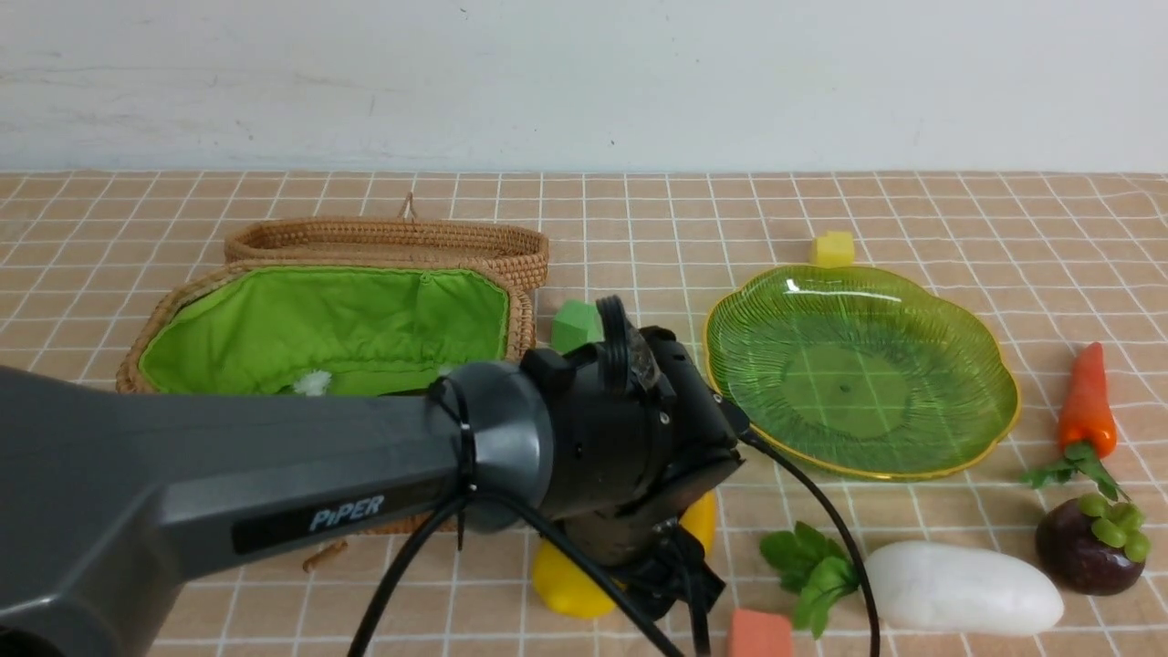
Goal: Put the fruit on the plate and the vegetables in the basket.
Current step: Grab a lemon with your left arm and place it on the plate on the right
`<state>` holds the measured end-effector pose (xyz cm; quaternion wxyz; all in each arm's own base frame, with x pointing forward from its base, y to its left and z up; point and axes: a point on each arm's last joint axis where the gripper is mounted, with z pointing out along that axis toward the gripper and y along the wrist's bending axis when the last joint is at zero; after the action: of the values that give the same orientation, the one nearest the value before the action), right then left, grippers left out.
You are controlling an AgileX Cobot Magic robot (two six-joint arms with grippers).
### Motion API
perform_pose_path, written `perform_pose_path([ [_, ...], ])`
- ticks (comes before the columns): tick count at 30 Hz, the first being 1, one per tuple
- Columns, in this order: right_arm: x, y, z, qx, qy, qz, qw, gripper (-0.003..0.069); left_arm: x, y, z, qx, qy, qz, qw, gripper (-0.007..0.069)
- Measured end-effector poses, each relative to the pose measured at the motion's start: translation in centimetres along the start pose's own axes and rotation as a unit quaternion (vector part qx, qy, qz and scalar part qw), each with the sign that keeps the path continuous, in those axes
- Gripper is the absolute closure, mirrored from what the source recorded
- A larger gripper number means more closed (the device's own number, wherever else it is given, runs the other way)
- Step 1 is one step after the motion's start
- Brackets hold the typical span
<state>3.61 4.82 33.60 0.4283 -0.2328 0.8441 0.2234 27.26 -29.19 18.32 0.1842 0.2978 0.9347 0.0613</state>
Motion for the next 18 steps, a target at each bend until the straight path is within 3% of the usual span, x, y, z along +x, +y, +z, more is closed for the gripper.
perform_pose_path([
  [9, -0.5, -0.2, 0.0, 0.010, -0.026, 0.000, 1.000, 0.0525, -0.1, 1.4, -6.9, 0.047, -0.030, -0.028, 0.998, 0.0048],
  [15, -1.1, -0.4, -0.1, 0.023, -0.061, 0.000, 0.998, 0.0520, 1.1, 4.3, -16.3, 0.087, -0.147, 0.016, 0.985, 0.0048],
  [18, -1.5, -0.6, -0.1, 0.031, -0.083, 0.000, 0.996, 0.0519, 1.2, 4.7, -17.9, 0.089, -0.187, 0.048, 0.977, 0.0048],
])
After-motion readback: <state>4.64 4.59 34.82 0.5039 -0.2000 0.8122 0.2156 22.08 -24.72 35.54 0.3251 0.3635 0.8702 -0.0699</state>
